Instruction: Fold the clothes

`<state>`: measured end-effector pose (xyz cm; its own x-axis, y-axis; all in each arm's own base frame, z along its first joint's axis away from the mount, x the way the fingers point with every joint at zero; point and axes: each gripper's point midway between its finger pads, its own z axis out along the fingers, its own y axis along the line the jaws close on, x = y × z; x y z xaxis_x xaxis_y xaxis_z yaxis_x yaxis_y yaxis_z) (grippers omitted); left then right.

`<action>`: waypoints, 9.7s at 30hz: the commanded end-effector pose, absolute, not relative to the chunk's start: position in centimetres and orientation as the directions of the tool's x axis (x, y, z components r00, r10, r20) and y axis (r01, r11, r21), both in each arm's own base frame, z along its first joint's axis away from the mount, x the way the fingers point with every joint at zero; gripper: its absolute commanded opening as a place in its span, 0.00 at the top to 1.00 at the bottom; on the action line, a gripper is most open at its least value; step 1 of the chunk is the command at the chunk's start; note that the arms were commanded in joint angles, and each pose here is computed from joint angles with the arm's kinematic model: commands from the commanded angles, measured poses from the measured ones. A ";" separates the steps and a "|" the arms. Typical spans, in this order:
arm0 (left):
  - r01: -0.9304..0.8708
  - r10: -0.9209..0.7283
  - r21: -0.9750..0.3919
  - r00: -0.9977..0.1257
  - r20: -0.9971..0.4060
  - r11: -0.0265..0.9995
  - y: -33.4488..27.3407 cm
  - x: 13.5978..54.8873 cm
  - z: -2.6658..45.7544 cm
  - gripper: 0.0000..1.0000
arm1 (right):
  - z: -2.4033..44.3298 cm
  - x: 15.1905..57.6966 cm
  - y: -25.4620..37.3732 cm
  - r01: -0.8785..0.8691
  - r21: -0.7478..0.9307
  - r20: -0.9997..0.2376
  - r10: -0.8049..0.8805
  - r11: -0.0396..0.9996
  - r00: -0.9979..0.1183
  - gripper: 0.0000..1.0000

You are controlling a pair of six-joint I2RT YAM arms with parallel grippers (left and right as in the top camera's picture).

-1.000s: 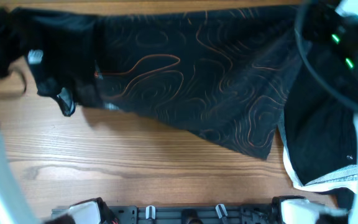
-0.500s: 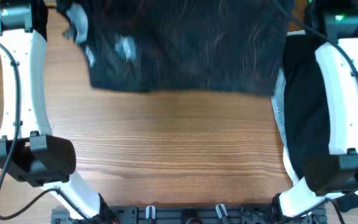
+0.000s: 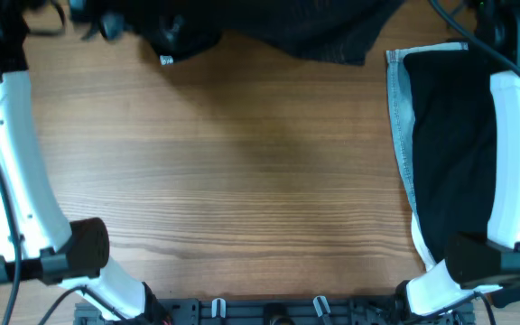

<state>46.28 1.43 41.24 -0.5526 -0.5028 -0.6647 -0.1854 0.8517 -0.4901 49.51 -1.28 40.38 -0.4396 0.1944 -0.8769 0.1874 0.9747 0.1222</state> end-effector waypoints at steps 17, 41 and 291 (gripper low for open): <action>-0.405 -0.372 0.004 -0.836 0.404 0.914 -0.8 27.4 10.7 0.96 | 12.2 32.0 0.3 0.184 -0.011 0.105 0.184 0.983 -0.977 0.95; -0.608 -0.614 -0.090 -0.786 -0.073 0.789 2.5 20.7 16.4 0.96 | 12.7 25.5 -0.4 0.322 0.002 -0.037 0.321 0.947 -0.946 0.96; -0.482 -0.463 -0.262 -0.876 0.133 0.836 1.2 32.9 9.1 0.29 | -1.3 28.0 -1.1 0.223 0.093 0.142 0.208 0.970 -0.968 0.25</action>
